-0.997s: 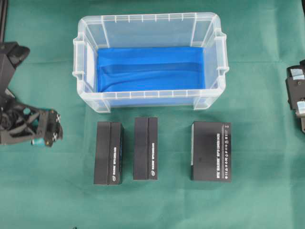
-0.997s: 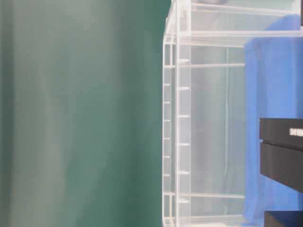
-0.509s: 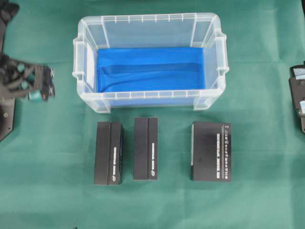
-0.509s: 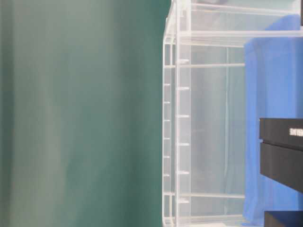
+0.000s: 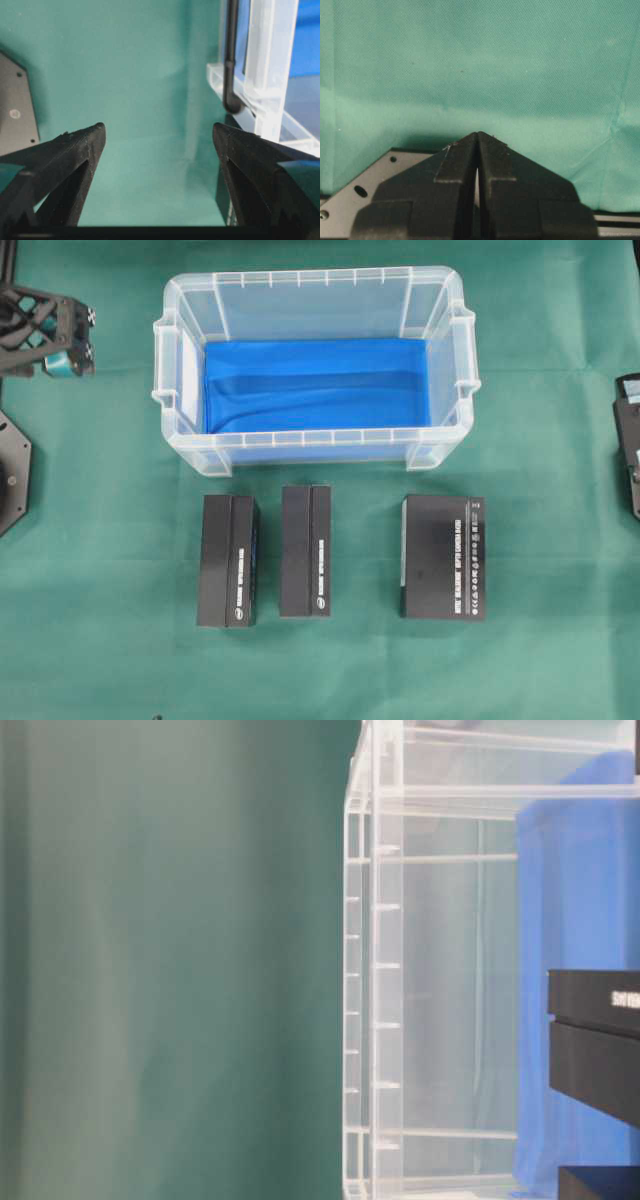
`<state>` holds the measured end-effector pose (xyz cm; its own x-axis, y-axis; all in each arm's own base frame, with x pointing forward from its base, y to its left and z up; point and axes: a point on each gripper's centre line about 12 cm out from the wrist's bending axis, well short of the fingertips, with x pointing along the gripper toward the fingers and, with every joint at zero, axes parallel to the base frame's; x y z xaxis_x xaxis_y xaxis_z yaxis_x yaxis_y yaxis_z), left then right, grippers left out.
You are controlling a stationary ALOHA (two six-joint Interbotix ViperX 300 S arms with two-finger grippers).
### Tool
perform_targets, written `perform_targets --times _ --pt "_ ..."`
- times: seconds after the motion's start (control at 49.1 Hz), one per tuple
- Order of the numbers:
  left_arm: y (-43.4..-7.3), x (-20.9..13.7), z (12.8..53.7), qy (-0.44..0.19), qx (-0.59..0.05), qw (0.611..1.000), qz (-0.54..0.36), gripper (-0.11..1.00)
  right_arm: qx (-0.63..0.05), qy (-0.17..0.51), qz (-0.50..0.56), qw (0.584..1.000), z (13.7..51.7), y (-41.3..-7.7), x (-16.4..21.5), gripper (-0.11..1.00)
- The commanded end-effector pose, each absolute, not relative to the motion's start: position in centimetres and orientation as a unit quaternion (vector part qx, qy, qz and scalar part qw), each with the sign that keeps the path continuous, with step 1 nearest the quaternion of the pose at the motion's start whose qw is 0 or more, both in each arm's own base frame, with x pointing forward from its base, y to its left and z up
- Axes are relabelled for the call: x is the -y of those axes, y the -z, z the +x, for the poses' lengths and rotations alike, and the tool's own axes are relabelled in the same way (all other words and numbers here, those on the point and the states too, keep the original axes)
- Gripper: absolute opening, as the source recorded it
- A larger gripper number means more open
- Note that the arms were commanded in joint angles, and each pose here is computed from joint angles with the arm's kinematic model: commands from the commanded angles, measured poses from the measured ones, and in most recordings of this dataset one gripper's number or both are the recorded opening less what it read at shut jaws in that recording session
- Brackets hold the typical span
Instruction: Take the box out of the case with the left arm.
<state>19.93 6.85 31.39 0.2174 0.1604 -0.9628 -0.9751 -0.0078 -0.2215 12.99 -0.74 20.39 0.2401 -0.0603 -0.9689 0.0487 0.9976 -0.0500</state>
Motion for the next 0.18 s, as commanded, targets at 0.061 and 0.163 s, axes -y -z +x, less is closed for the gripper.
perform_targets --times 0.061,0.163 --pt "-32.03 -7.45 19.76 -0.485 -0.386 0.589 -0.519 0.91 -0.606 0.037 -0.003 0.795 13.44 -21.26 0.78 -0.01" --pt "-31.98 -7.57 19.71 -0.486 -0.387 0.589 -0.517 0.91 -0.606 0.037 -0.003 0.794 13.42 -21.21 0.78 -0.01"
